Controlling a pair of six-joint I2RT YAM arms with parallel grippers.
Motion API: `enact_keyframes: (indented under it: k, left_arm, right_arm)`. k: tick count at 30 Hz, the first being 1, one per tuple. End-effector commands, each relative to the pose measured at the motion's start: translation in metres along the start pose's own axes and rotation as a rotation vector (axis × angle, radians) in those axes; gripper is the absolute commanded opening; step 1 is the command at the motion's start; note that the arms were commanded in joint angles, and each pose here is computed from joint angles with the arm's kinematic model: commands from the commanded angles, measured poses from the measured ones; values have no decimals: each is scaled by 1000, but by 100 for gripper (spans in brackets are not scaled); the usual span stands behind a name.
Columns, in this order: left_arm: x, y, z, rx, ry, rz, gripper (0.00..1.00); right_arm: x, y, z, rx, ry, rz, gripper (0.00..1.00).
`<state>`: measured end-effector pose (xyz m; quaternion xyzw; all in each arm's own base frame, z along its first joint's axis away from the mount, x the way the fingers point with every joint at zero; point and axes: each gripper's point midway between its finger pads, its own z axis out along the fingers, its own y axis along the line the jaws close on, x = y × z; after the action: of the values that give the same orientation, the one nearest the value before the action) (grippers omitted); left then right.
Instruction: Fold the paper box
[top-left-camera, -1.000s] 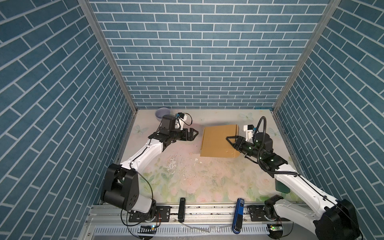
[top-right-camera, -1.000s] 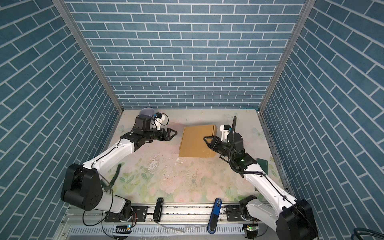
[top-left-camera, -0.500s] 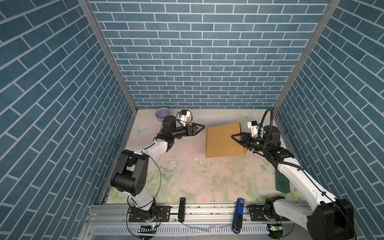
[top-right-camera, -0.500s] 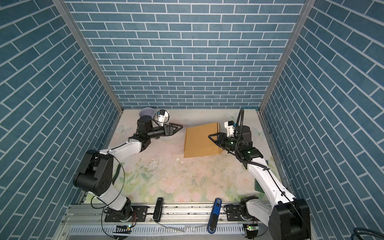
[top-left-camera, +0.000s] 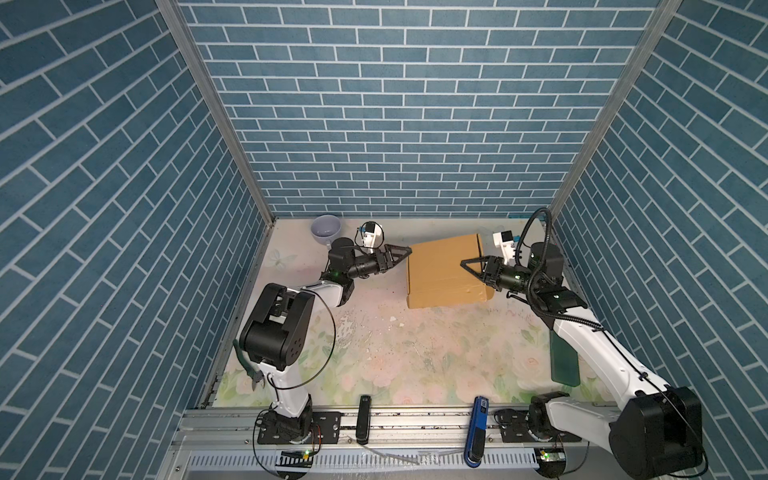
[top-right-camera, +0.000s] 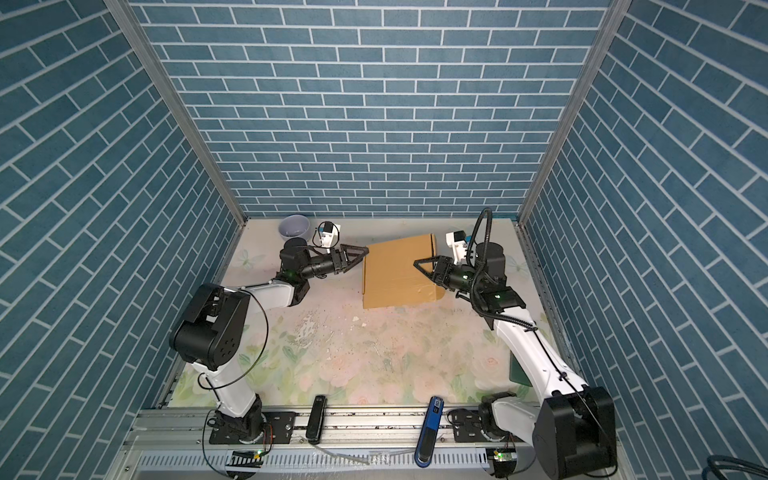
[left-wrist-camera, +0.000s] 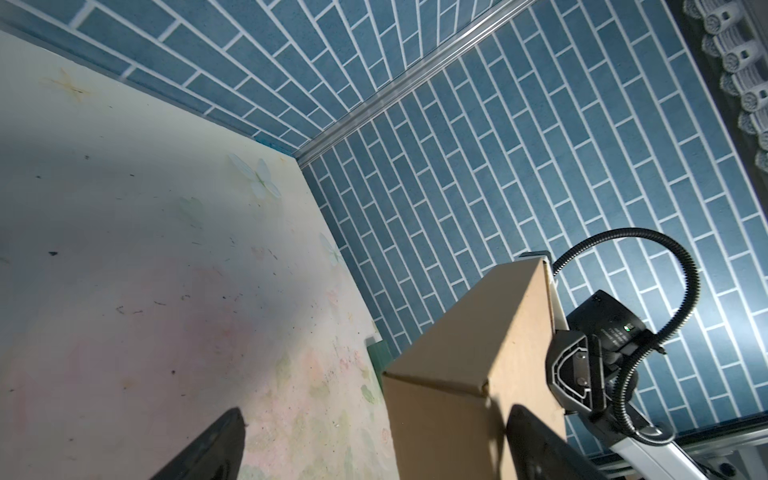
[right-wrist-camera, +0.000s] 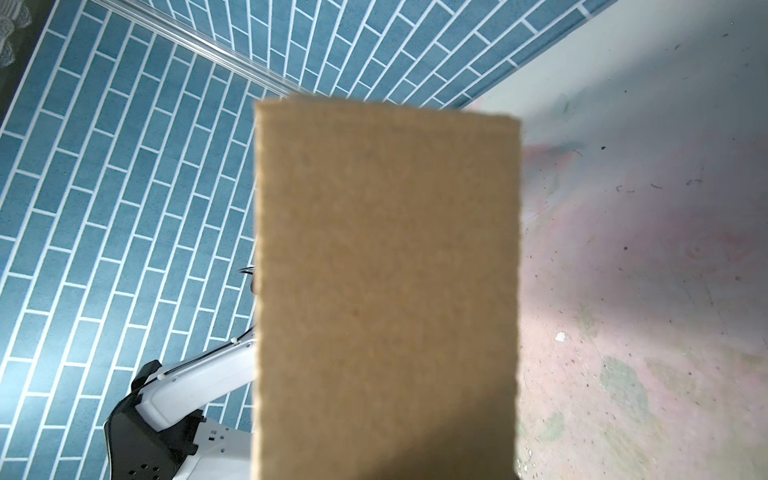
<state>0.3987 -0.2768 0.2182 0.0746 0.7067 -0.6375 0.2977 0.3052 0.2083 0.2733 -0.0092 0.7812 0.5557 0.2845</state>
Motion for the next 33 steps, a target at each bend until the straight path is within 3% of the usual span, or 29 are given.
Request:
enact_keyframes:
  k: [1, 13, 26, 33]
  left_arm:
    - [-5, -28, 10, 108, -2, 32, 98]
    - [5, -61, 29, 213, 32, 37, 93]
    - [8, -78, 43, 261, 57, 49, 80]
    - [7, -81, 45, 266, 62, 49, 64]
  right_arm:
    - [-17, 25, 0, -76, -20, -79, 11]
    - [-23, 24, 9, -124, -22, -78, 10]
    - [-27, 20, 15, -134, -20, -75, 10]
    - [-27, 17, 18, -134, -18, -71, 10]
